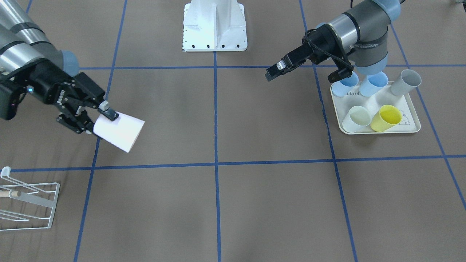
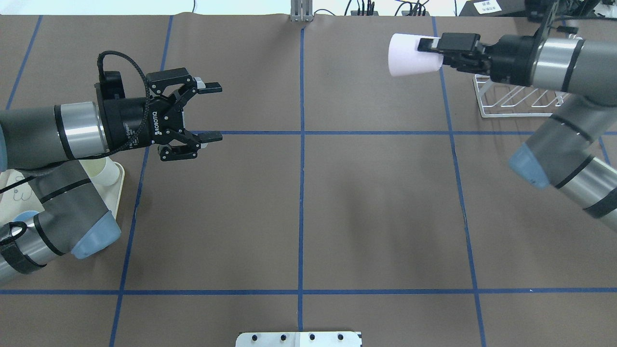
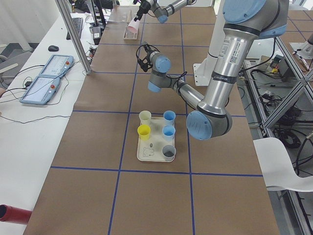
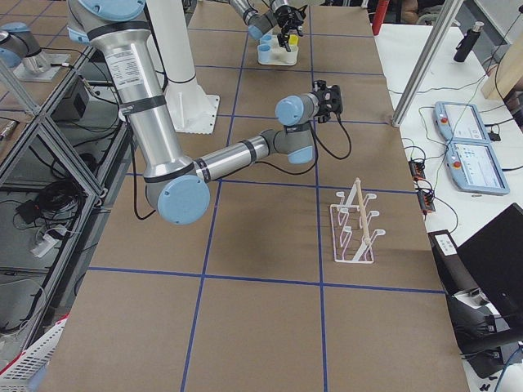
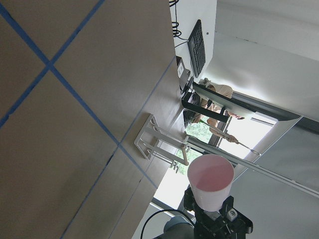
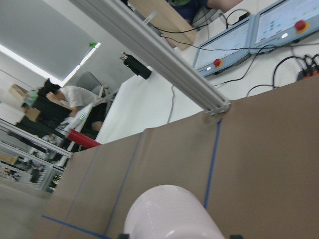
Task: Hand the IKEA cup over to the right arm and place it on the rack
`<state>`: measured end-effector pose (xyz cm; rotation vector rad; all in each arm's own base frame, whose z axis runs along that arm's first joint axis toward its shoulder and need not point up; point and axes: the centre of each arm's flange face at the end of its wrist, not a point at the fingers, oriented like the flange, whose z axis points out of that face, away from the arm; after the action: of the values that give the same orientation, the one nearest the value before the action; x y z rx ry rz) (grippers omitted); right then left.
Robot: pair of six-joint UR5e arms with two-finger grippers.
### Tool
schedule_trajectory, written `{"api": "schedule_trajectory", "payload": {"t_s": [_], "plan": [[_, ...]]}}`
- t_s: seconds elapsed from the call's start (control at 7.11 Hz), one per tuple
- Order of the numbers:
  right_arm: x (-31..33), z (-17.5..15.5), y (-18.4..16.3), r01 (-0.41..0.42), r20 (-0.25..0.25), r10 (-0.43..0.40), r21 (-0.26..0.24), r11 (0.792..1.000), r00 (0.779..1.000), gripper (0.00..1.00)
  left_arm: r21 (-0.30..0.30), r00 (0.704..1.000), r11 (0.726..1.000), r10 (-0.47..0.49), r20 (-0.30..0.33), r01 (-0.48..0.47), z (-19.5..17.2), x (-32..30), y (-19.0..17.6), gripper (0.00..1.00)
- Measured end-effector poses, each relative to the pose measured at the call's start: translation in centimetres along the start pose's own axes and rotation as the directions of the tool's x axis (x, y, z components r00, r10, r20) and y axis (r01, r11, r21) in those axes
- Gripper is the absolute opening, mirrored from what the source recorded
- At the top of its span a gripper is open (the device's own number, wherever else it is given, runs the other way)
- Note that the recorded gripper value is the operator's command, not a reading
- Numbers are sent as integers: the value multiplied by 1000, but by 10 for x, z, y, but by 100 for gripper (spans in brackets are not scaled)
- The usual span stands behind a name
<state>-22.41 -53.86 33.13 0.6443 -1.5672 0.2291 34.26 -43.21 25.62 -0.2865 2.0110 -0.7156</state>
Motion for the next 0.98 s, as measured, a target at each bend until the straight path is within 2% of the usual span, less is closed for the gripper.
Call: {"api": "schedule_trajectory", "payload": {"t_s": [0.14, 0.28, 0.42, 0.56, 0.7, 0.84, 0.98], "plan": [[31, -32, -31, 110, -124, -112, -27, 994, 986, 16, 8, 1000, 1000, -3, 7, 3, 2, -4, -4, 100], [60, -61, -54, 230, -236, -239, -64, 971, 942, 16, 14, 1000, 1000, -7, 14, 7, 3, -8, -8, 100], [83, -85, -70, 336, -323, -360, -129, 933, 875, 15, 19, 1000, 1000, -10, 18, 9, 4, -11, -10, 100], [98, -104, -81, 415, -386, -473, -228, 881, 792, 15, 22, 1000, 1000, -12, 23, 11, 5, -14, -13, 100], [103, -121, -88, 439, -424, -554, -342, 831, 717, 15, 26, 1000, 1000, -14, 28, 13, 5, -16, -15, 100], [101, -133, -91, 410, -446, -593, -444, 797, 670, 16, 29, 999, 999, -16, 31, 15, 6, -19, -18, 100], [98, -140, -90, 341, -466, -600, -527, 779, 651, 17, 30, 999, 999, -17, 33, 16, 6, -23, -21, 100]]}}
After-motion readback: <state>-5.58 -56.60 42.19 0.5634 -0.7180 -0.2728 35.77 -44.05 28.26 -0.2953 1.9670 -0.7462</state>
